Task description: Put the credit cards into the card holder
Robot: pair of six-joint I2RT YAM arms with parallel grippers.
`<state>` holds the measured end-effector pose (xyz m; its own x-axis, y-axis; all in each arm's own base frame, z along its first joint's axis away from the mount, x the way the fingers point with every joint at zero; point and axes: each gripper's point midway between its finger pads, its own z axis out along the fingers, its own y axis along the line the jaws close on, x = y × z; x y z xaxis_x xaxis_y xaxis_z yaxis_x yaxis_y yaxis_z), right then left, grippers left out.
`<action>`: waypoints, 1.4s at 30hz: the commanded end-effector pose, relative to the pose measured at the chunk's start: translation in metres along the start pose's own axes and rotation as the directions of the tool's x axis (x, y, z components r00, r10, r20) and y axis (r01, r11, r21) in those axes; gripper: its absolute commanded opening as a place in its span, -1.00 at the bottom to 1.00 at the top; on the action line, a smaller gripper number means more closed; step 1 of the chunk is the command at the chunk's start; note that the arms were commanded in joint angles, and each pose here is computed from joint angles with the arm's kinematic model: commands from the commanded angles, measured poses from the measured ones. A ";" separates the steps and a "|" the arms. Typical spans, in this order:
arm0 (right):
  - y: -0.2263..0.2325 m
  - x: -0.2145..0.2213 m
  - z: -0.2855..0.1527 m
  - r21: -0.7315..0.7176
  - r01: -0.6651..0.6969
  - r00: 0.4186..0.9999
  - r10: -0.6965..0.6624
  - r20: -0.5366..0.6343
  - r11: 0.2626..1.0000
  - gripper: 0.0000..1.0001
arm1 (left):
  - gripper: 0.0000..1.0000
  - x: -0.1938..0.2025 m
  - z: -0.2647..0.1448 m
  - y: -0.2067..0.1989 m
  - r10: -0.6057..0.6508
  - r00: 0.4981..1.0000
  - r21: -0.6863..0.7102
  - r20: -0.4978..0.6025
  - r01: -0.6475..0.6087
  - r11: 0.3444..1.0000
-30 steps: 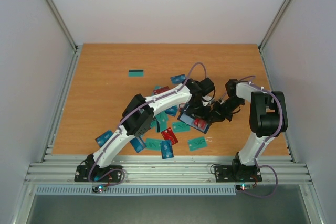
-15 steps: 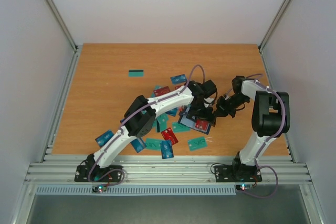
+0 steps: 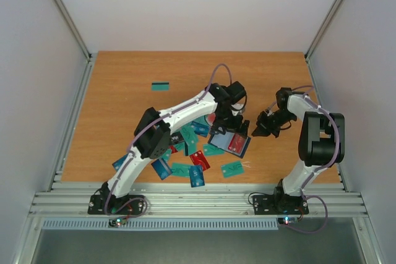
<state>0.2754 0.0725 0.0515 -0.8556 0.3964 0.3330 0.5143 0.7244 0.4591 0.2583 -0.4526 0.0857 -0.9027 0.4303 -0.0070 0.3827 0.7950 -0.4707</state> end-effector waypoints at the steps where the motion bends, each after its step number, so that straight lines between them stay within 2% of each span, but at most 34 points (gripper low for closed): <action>1: 0.007 0.007 -0.013 -0.026 -0.006 1.000 0.007 0.025 1.000 -0.91 | 0.98 0.013 -0.022 0.006 0.048 0.999 -0.023 0.004 -0.048 0.999; 6: 0.012 0.017 -0.010 -0.093 -0.014 1.000 0.015 0.014 0.996 -0.90 | 0.89 0.022 -0.011 0.029 0.051 0.998 -0.068 -0.027 -0.053 0.996; 16: 0.009 0.032 0.013 -0.173 -0.048 0.998 0.041 -0.046 0.984 -0.89 | 0.87 0.023 0.011 0.049 0.024 0.998 -0.099 -0.057 -0.030 0.995; 42: 0.006 0.026 0.028 -0.184 -0.066 0.995 0.050 -0.087 0.981 -0.90 | 0.86 0.027 0.035 0.058 -0.024 0.996 -0.089 -0.087 0.016 0.996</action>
<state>0.2544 0.0996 0.0419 -0.8221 0.3916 0.4133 0.5690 0.5901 0.5728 0.2461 -0.4029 0.0395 -0.8876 0.4530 0.0830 0.3935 0.8396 -0.3744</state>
